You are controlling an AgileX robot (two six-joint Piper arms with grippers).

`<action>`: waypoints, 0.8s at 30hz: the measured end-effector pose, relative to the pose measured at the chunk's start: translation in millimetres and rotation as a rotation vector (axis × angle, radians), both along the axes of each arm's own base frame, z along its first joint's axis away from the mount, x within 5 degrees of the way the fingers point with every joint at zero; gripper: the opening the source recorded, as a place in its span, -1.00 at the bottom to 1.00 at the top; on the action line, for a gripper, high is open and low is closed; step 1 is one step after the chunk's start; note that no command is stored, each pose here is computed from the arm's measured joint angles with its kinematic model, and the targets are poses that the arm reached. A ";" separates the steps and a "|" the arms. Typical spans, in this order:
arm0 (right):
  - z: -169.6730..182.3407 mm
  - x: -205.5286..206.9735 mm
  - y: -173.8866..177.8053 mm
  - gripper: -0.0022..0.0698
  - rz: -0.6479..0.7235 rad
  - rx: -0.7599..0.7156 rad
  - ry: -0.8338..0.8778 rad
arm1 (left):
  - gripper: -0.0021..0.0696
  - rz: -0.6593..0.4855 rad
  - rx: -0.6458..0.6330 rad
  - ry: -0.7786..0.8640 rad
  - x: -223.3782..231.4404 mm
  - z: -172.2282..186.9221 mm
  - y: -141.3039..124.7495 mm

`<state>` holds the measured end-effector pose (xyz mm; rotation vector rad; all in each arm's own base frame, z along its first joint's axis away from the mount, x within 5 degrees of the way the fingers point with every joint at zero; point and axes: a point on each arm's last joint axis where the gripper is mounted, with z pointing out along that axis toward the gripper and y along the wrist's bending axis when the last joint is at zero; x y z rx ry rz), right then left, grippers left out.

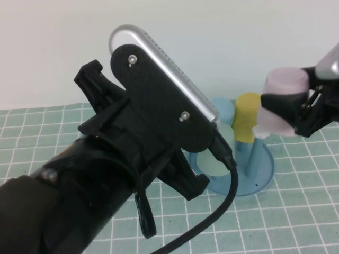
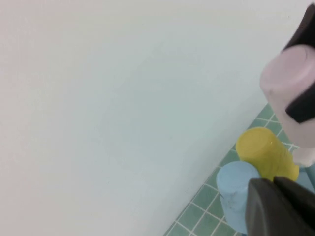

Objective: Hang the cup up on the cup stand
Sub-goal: Place the cup on the cup holder

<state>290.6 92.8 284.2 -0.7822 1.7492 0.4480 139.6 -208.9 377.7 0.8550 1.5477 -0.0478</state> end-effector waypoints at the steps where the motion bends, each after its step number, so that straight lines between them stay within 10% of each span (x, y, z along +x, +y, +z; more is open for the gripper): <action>1: -3.8 2.0 0.3 0.55 0.005 -0.012 0.003 | -0.94 0.000 0.000 0.000 0.0 0.0 0.0; 24: -54.7 38.3 9.3 0.62 0.070 -0.050 0.110 | -0.94 0.069 0.015 -0.001 3.0 -0.6 5.7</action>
